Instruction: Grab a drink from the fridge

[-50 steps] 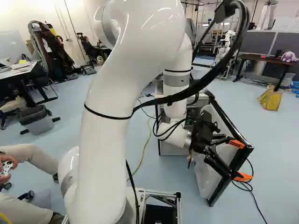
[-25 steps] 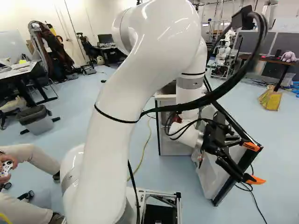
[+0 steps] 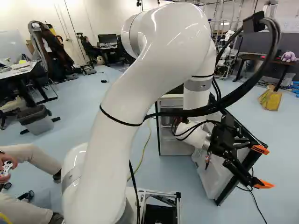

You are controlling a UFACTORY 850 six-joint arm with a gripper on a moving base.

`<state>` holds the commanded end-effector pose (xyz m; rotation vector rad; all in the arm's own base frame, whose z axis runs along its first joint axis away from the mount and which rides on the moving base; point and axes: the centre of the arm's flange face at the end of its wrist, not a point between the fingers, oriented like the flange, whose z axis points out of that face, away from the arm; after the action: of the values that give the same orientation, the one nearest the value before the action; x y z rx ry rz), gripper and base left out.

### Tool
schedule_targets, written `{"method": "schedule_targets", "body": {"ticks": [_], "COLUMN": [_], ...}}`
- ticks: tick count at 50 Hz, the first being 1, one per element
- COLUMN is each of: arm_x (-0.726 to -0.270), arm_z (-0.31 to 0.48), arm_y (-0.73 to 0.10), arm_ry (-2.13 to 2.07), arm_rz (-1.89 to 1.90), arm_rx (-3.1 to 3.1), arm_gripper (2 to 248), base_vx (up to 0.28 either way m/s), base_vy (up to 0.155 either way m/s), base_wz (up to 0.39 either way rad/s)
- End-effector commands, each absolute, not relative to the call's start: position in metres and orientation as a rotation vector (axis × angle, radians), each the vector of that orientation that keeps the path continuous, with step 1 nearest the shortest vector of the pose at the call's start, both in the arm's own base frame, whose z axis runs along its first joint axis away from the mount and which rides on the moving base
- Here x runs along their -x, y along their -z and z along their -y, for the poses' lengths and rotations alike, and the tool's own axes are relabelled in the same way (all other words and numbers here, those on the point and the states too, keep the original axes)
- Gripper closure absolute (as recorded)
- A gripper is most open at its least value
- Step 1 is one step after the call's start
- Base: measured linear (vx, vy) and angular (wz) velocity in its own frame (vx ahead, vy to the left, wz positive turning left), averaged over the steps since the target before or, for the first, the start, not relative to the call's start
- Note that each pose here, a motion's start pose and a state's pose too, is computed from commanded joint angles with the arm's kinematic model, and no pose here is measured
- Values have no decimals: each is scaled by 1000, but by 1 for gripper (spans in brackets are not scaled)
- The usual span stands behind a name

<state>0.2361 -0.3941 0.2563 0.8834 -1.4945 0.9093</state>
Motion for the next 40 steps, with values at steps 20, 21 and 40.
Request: {"method": "schedule_targets", "body": {"ticks": [20,21,40], "arm_x": [-213,-212,-195], "arm_z": [378,376,341], "arm_y": [-259,-260,-265], "arm_ry": [-895,-894,-920], "arm_rz": [1480,1479,1432], "arm_rx": [-927,-931,-1041], "arm_gripper": [3,3,3], "base_vx": [0,0,0], "base_vy": [0,0,0], "base_wz": [0,0,0]}}
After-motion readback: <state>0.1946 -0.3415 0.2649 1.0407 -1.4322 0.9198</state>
